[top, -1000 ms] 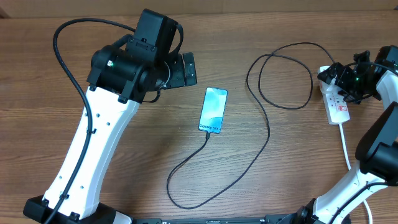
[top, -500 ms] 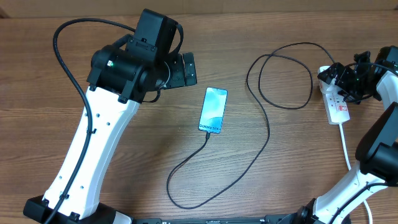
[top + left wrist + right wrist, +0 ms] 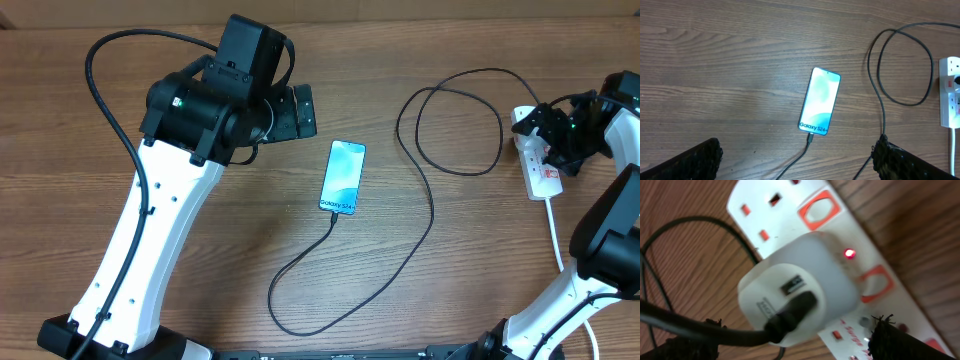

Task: Plug charger to phone and switch on socket
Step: 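Press the orange socket switch down with the right gripper, then lift the right gripper up and away from the power strip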

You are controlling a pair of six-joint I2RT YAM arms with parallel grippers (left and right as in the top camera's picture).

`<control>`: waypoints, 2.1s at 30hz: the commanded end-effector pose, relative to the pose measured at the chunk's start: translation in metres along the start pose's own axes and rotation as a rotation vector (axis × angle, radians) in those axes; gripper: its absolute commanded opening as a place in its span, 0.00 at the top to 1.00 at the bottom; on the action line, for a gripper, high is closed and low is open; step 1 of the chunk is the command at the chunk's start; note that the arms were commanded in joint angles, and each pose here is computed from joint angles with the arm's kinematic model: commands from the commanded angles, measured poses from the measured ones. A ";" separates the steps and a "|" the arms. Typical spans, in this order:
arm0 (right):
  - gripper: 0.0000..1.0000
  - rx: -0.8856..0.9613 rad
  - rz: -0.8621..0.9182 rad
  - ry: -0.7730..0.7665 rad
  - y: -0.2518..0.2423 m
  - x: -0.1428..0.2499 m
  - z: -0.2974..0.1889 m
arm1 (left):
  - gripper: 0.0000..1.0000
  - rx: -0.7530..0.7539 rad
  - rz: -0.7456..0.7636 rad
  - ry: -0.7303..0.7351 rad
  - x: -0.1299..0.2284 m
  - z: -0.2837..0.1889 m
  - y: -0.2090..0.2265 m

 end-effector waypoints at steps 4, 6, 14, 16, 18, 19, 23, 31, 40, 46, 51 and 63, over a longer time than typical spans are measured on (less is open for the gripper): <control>0.03 0.060 0.032 -0.123 0.005 -0.019 -0.041 | 0.01 -0.018 0.019 -0.008 -0.003 0.001 0.003; 0.03 0.082 0.035 -0.141 0.003 -0.018 -0.050 | 0.01 -0.018 0.019 -0.008 -0.003 0.001 0.003; 0.04 0.141 0.097 -0.183 0.000 -0.006 -0.086 | 0.00 -0.018 0.019 -0.008 -0.003 0.001 0.003; 0.04 0.149 0.114 -0.194 0.000 -0.003 -0.096 | 0.00 -0.018 0.019 -0.008 -0.003 0.001 0.003; 0.04 0.152 0.128 -0.200 0.000 0.000 -0.103 | 0.01 -0.018 0.019 -0.008 -0.003 0.001 0.003; 0.04 0.157 0.132 -0.205 0.000 0.002 -0.106 | 0.00 -0.018 0.019 -0.008 -0.003 0.001 0.003; 0.05 0.191 0.155 -0.238 -0.003 0.009 -0.126 | 0.00 -0.018 0.019 -0.008 -0.003 0.001 0.003; 0.06 0.211 0.174 -0.323 -0.002 0.027 -0.174 | 0.01 -0.018 0.019 -0.008 -0.003 0.001 0.003; 0.06 0.189 0.183 -0.443 0.003 0.058 -0.234 | 0.01 -0.018 0.019 -0.008 -0.003 0.001 0.003; 0.06 0.187 0.185 -0.541 0.000 0.084 -0.274 | 0.00 -0.018 0.019 -0.008 -0.003 0.001 0.003; 0.06 0.168 0.204 -0.621 -0.001 0.102 -0.301 | 0.00 -0.018 0.019 -0.008 -0.003 0.001 0.003; 0.00 0.147 0.196 -0.620 0.003 0.097 -0.298 | 0.00 -0.018 0.019 -0.008 -0.003 0.001 0.003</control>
Point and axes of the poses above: each gripper's point midway between its finger pads, its own z axis out along the fingers, its own y axis along the line the jaws close on, x = y × z, the point moved 1 cm from there along -z, back along the fingers, and after that the axes turned 7 degrees about z, right-handed, at the moved point
